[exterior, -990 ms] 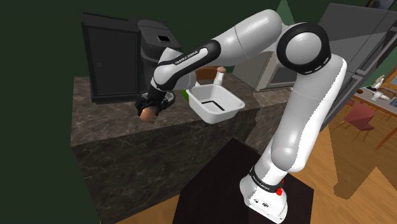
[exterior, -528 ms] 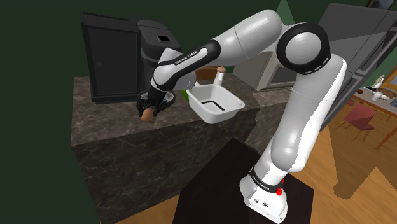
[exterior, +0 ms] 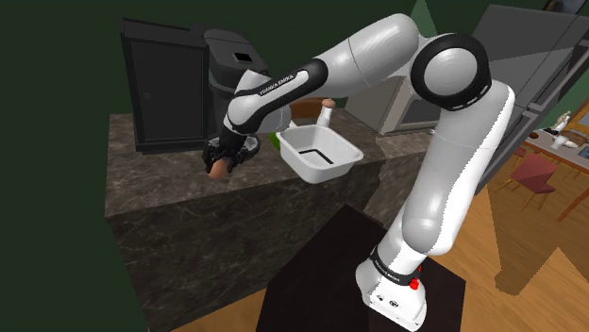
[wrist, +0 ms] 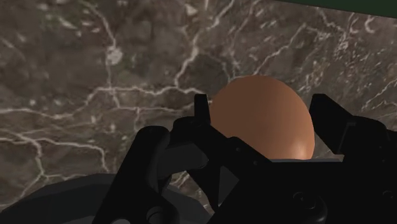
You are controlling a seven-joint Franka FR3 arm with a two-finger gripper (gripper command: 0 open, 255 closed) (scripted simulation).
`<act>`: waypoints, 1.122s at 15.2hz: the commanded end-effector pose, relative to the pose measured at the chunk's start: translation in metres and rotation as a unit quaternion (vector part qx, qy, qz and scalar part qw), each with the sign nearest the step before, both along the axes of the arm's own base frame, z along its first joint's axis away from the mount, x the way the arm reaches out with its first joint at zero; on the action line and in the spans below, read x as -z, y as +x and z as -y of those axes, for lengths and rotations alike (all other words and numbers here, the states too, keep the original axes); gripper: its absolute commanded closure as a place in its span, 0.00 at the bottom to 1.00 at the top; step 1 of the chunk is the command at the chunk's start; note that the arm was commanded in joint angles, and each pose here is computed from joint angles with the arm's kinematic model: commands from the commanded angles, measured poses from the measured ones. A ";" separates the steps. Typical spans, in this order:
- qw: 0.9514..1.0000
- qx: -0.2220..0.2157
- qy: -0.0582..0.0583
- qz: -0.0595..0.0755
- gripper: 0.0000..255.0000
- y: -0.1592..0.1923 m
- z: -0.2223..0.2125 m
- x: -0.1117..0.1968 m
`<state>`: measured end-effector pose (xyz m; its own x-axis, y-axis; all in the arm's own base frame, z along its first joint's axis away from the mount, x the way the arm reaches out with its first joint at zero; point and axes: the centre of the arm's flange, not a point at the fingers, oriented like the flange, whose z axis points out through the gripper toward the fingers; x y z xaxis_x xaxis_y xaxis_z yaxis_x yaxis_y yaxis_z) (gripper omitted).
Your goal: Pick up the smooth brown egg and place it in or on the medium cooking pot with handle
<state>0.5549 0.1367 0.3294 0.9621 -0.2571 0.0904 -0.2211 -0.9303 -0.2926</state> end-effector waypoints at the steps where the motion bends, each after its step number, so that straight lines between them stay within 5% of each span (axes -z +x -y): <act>1: 1.000 0.000 0.000 0.000 1.00 0.000 0.000 -0.008; 17: 1.000 0.000 0.000 0.000 1.00 0.000 0.000 -0.093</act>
<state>0.5548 0.1363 0.4158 0.9622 -0.2570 0.0903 -0.2210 -0.9303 -0.2926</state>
